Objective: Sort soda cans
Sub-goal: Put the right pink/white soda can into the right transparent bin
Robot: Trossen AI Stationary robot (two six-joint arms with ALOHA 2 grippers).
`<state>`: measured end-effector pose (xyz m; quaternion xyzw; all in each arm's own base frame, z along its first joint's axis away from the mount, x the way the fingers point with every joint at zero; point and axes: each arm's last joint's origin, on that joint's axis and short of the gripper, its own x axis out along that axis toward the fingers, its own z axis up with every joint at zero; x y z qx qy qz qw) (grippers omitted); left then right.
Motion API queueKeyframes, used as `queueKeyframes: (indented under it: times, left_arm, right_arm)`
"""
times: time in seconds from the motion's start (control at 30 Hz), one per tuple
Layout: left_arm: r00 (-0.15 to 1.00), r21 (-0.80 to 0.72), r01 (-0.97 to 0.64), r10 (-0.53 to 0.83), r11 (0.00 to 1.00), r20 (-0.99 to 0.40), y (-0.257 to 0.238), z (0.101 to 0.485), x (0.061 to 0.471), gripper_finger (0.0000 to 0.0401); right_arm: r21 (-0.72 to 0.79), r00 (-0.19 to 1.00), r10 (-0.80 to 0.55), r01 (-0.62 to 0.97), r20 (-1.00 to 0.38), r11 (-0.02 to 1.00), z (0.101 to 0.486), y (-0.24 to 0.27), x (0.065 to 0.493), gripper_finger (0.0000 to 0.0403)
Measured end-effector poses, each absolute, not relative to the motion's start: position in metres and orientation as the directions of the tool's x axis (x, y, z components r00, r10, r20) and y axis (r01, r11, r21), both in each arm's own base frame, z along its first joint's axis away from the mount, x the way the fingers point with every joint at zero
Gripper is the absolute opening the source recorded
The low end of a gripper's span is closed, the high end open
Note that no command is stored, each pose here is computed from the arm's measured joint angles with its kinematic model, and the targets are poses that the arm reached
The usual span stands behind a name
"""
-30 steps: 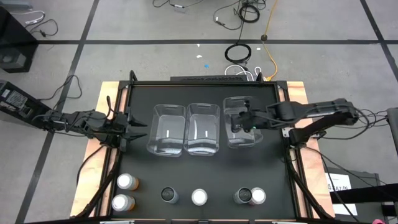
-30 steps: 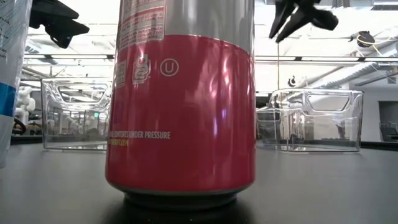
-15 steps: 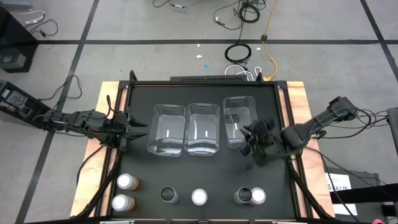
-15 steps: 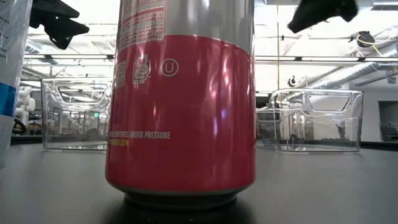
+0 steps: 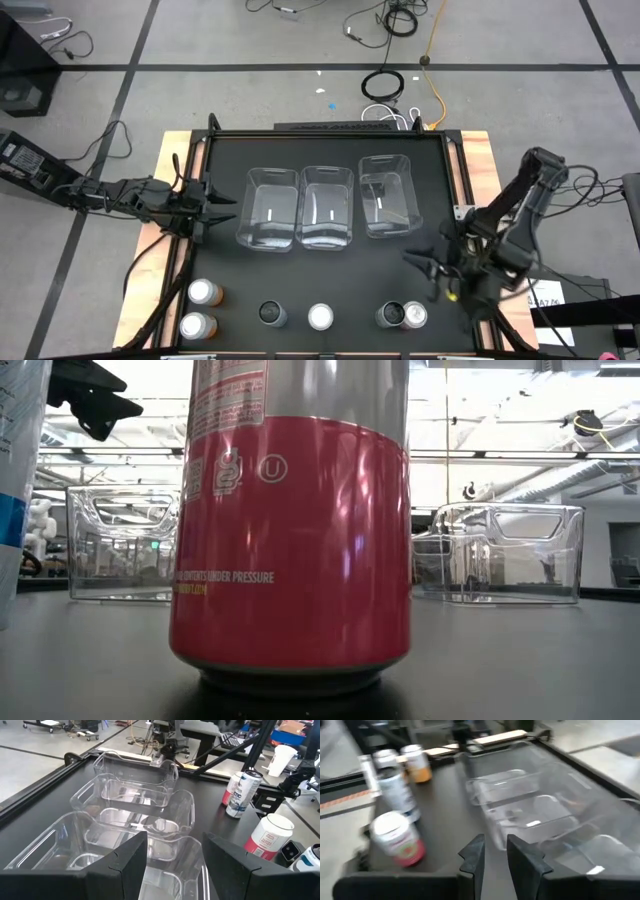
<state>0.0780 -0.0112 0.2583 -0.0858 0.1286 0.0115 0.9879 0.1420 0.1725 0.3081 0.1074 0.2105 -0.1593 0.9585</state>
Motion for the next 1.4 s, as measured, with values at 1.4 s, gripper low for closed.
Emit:
queueKeyframes:
  times: [1.4]
  left_arm:
    - [0.961, -0.161, -0.048, 0.002, 0.986, -0.275, -0.011, 0.256, 0.077, 0.0198]
  right_arm:
    - [0.238, 0.26, 0.144, 0.378, -0.955, 0.895, 0.345, 0.129, 0.142, 0.0069]
